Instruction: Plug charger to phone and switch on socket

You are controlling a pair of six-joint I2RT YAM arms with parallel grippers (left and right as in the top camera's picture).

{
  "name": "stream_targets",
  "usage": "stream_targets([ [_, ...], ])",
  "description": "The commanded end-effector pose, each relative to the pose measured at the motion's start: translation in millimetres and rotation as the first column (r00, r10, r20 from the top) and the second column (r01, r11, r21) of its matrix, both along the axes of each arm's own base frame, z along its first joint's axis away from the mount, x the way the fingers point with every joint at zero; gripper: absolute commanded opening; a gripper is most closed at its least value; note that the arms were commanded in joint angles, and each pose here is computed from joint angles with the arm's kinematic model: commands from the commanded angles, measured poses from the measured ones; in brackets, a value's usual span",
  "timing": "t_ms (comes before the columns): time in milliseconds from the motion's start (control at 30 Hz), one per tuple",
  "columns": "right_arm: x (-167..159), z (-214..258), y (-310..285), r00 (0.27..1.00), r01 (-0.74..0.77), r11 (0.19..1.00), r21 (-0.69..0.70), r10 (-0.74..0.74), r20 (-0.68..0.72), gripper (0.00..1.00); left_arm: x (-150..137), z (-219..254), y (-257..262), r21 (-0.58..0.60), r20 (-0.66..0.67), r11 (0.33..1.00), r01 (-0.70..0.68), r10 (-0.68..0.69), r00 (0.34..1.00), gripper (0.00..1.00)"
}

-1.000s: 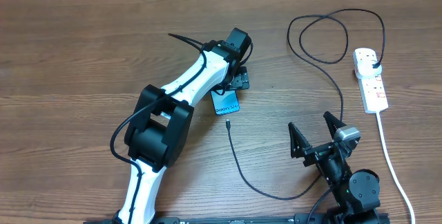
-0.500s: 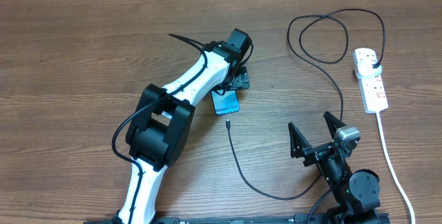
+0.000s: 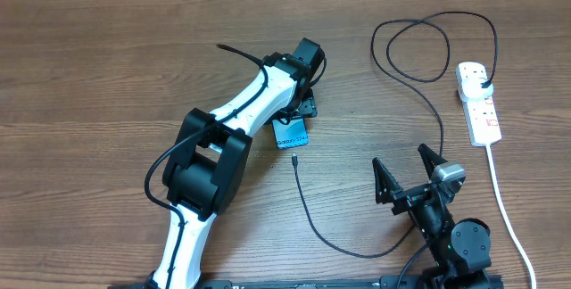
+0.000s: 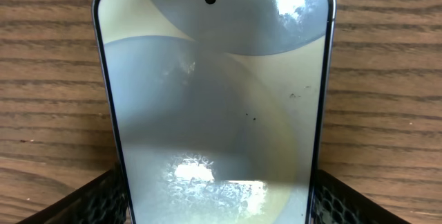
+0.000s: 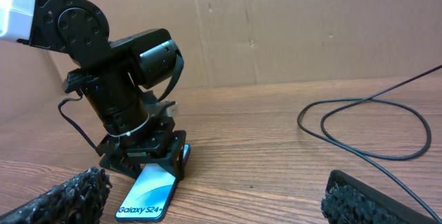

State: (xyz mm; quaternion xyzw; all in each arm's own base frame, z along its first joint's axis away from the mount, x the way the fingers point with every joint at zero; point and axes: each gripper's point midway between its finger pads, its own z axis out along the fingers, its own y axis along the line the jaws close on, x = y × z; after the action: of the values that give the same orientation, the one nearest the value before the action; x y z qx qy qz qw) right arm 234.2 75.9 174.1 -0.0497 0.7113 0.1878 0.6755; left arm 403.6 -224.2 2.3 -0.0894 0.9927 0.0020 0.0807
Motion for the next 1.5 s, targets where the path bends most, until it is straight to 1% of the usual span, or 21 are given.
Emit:
stream_targets([
  [0, 1, -2, -1, 1.000, 0.008, 1.000, -0.004, -0.008, 0.002, 1.00, -7, -19, 2, 0.024, -0.042, 0.999, -0.026, 0.027, 0.999, 0.78],
  [167, 1, -2, -1, 1.000, 0.008, 1.000, -0.004, -0.008, 0.002, 1.00, -7, -19, 2, 0.024, -0.043, 0.999, -0.026, 0.027, 0.999, 0.77],
  [367, 1, -2, -1, 1.000, 0.008, 1.000, -0.004, -0.008, 0.002, 1.00, -8, -19, 3, 0.027, -0.045, 0.999, -0.026, 0.027, 0.999, 0.71],
  [533, 1, -2, -1, 1.000, 0.008, 1.000, -0.004, -0.008, 0.002, 1.00, -9, -19, 3, 0.029, -0.050, 0.999, -0.026, 0.027, 0.998, 0.68],
  [800, 1, -2, -1, 1.000, 0.008, 1.000, -0.003, -0.008, 0.002, 1.00, -12, -19, 2, 0.021, -0.067, 0.999, -0.024, 0.025, 0.997, 0.67],
  [967, 1, -2, -1, 1.000, 0.008, 1.000, -0.004, -0.008, 0.002, 1.00, -15, -19, -1, -0.026, -0.101, 0.999, -0.027, 0.024, 0.995, 0.67],
  [1133, 1, -2, -1, 1.000, 0.008, 1.000, -0.003, -0.008, 0.002, 1.00, -17, -19, 6, -0.059, -0.146, 0.997, -0.058, 0.049, 0.988, 0.67],
  [1200, -1, -2, 3, 1.000, -0.017, 1.000, 0.001, 0.017, 0.002, 1.00, -17, -17, 10, -0.062, -0.161, 0.996, -0.072, 0.061, 0.985, 0.67],
  [1233, -3, -2, 8, 0.999, -0.048, 0.999, 0.012, 0.048, 0.001, 1.00, -16, -16, 12, -0.062, -0.163, 0.995, -0.076, 0.065, 0.984, 0.67],
  [1300, -17, 3, 36, 0.973, -0.221, 0.963, 0.152, 0.228, -0.030, 1.00, -14, -14, 13, -0.069, -0.164, 0.994, -0.084, 0.072, 0.984, 0.67],
  [1333, -25, 3, 47, 0.950, -0.288, 0.931, 0.223, 0.307, -0.055, 1.00, -13, -14, 14, -0.069, -0.165, 0.994, -0.085, 0.073, 0.984, 0.67],
  [1367, -35, 3, 59, 0.911, -0.355, 0.878, 0.322, 0.402, -0.091, 1.00, -13, -13, 14, -0.068, -0.165, 0.994, -0.086, 0.074, 0.984, 0.67],
  [1433, -41, 4, 65, 0.884, -0.378, 0.836, 0.398, 0.453, -0.112, 1.00, -13, -11, 14, -0.066, -0.169, 0.994, -0.085, 0.073, 0.983, 0.67],
  [1467, -41, 4, 65, 0.877, -0.354, 0.812, 0.464, 0.460, -0.137, 1.00, -13, -9, 14, -0.065, -0.170, 0.994, -0.086, 0.074, 0.983, 0.67],
])
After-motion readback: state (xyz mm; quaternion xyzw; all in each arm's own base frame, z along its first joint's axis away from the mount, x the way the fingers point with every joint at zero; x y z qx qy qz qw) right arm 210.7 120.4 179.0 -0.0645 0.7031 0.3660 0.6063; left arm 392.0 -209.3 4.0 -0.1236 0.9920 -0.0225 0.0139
